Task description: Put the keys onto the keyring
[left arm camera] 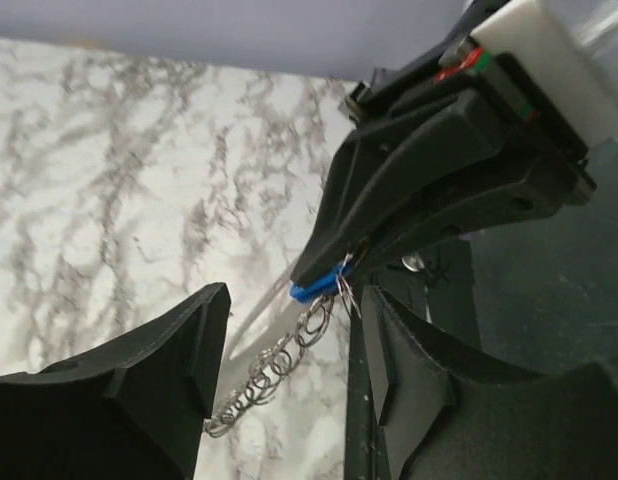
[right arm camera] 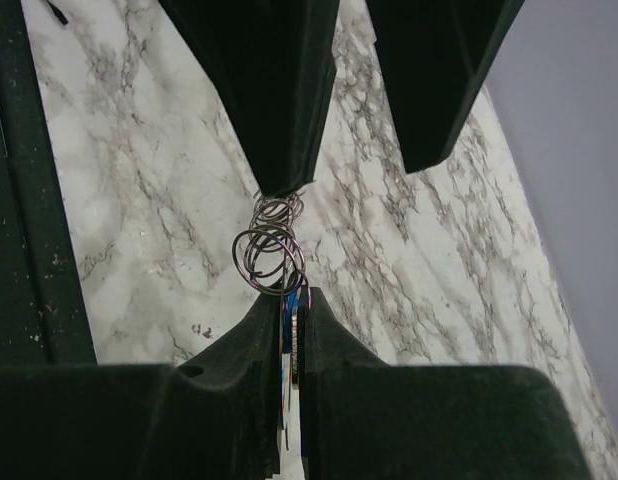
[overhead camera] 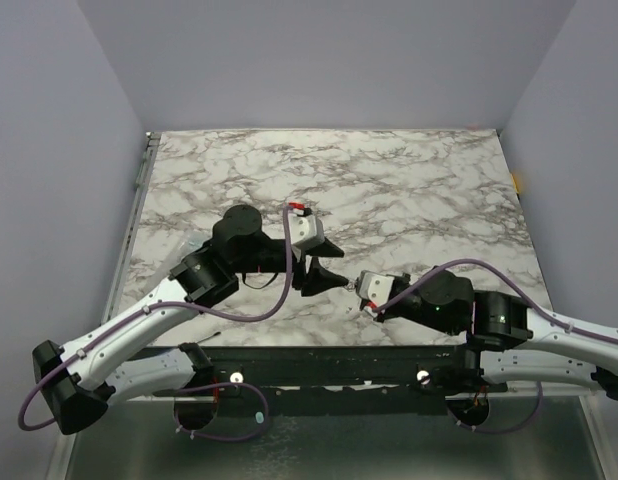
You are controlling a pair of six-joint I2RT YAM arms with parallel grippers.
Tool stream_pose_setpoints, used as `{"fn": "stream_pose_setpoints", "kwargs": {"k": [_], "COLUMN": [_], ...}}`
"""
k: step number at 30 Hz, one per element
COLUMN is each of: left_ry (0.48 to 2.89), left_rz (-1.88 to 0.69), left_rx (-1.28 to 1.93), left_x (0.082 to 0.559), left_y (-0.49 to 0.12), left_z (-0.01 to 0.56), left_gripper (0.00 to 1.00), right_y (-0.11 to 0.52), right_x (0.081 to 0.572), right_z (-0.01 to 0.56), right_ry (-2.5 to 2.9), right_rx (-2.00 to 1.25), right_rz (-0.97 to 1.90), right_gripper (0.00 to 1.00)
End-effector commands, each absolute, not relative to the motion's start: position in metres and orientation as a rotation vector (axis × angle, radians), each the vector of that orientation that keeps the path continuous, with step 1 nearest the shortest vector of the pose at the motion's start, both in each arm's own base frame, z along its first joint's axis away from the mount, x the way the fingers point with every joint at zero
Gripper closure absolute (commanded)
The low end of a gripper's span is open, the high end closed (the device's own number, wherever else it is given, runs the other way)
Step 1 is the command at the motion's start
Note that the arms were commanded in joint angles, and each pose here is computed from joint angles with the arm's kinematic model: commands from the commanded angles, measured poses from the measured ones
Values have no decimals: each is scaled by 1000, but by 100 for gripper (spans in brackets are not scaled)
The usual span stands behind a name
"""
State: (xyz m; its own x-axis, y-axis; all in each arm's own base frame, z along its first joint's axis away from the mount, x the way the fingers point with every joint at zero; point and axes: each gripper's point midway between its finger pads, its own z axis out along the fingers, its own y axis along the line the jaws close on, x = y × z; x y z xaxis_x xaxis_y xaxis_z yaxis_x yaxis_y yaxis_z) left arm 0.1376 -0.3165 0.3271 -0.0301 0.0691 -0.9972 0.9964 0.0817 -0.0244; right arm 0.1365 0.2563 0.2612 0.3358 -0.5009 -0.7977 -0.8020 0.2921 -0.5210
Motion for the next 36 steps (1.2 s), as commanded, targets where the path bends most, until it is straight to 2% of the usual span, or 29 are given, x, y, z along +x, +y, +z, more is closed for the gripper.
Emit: {"fn": "stream_pose_setpoints", "kwargs": {"k": [1,9,18,28,30,36], "left_ry": [1465,1498,1578,1590,1591,1592], "left_rz": [-1254,-1295,-1276,-1304,-1306,-1216], "left_rx": [1255,1309,1306,1336,1336,1278], "left_x": [120,116,126,118,118,128], "left_y": [-317,-322,-331,-334,-334,-328], "left_z": [305,289,268,259,258,263], "left_gripper": [41,41,55,59,58,43], "right_y": [250,249,255,259,259,253], "right_x": [132,133,134,136,136,138], "right_z": [258,250,243,238,240,236], "right_ry": [1343,1369,1383,1404,1406,1432], "right_rx": [-1417,-1460,-1490,-1511,-1506,-1507], "right_rz": [290,256,245,228,228,196], "right_gripper": [99,99,99,99,99,99]}}
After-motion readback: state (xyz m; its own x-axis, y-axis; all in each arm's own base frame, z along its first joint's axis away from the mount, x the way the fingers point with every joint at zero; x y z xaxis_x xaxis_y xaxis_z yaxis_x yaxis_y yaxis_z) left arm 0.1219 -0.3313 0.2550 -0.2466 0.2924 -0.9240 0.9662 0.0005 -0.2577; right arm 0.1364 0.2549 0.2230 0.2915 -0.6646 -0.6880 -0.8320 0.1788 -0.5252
